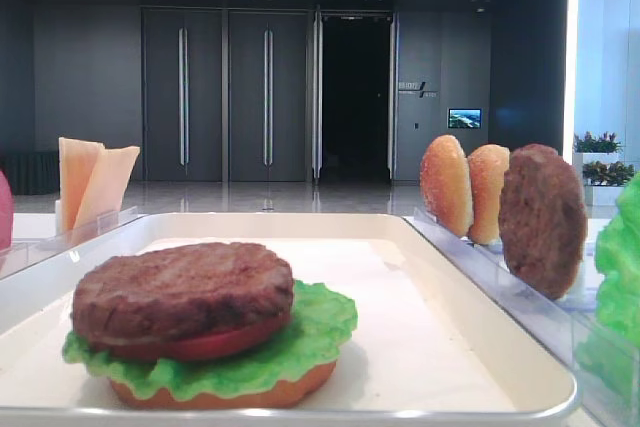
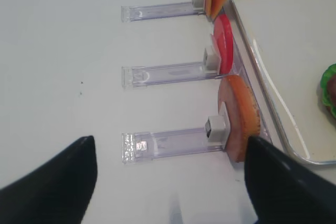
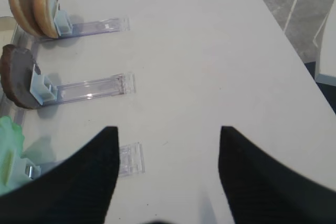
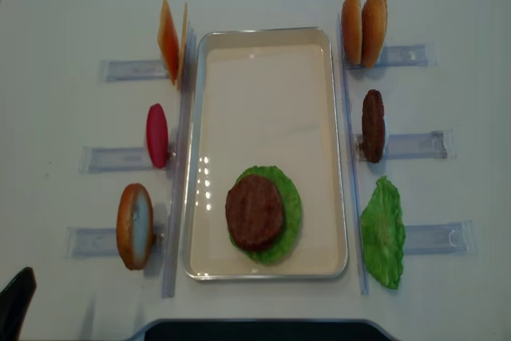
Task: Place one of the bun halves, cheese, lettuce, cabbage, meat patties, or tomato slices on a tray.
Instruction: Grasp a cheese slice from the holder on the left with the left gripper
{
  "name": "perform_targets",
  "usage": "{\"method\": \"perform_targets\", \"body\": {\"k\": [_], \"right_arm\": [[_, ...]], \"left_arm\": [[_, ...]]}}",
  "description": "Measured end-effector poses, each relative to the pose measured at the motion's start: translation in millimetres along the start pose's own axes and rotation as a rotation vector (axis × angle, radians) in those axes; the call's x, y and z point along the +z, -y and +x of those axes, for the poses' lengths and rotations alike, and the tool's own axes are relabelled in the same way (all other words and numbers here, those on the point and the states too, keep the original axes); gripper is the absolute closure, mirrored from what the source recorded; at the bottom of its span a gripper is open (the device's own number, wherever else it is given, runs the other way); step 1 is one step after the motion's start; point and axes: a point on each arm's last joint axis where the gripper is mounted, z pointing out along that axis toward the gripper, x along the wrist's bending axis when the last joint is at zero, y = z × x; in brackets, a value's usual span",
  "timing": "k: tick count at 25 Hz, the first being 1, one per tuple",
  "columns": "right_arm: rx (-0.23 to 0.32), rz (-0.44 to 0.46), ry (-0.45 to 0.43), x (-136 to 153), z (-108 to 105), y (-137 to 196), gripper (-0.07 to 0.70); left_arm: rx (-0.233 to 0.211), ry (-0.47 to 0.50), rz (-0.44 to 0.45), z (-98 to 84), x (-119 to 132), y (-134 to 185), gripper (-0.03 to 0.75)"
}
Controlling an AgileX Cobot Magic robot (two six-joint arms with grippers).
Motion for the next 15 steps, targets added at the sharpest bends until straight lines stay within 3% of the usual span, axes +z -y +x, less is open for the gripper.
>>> {"method": "perform_targets", "body": {"k": [8,15], "right_arm": [[0.000,0.000,0.000,0.0,0.0,0.0,0.204],[0.000,0.000,0.000,0.0,0.0,0.0,0.204]], "left_arm": [[0.004,-0.003,0.022,0.3,2.6,-1.7,0.085],[-0.038,-0.029,0.233,2.7,25.0,-25.2,0.087]]}}
